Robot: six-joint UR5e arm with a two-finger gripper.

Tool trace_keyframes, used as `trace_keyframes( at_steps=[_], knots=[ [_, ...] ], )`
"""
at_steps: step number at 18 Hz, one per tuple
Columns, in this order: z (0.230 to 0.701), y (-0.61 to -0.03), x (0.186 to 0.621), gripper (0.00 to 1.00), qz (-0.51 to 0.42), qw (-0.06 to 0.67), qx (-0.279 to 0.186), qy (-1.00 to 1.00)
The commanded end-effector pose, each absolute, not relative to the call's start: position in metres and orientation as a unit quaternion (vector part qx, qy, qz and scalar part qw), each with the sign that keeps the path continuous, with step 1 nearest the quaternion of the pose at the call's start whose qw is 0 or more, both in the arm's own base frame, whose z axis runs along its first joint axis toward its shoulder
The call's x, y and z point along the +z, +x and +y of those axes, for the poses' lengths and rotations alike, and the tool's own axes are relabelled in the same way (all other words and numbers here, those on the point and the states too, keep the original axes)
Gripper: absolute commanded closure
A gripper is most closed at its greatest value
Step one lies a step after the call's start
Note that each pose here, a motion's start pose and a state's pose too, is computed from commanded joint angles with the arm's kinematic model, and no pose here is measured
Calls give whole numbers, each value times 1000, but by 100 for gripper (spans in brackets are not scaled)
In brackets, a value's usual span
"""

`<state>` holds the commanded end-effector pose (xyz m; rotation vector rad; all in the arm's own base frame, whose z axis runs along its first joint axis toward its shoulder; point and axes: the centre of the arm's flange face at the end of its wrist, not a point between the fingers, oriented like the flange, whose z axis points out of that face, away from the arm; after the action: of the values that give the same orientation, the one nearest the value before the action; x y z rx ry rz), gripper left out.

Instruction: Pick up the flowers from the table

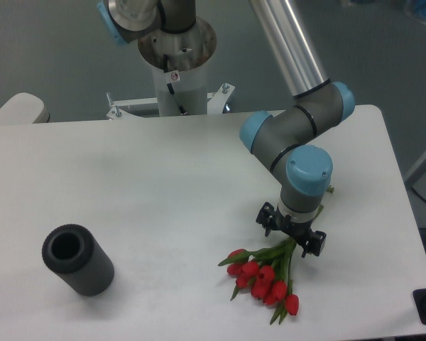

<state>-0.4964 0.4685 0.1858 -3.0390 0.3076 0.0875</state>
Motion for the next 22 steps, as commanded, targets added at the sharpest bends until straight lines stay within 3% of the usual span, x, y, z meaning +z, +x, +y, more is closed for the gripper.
trace_keyframes(
  at_steps=[5,6,8,9,11,17,22],
  knots=[
    [469,-497,184,0,100,44,29,-994],
    [470,-498,186,7,100,46,32,-993],
    [471,-499,188,43,102,50,35,-993],
    [471,-499,188,55,102,51,36,-993],
    [471,-500,187,67,102,50,35,-993],
    [473,-502,195,79,103,55,41,-992],
    [488,-502,241,80,111,103,61,-987]
  ],
)
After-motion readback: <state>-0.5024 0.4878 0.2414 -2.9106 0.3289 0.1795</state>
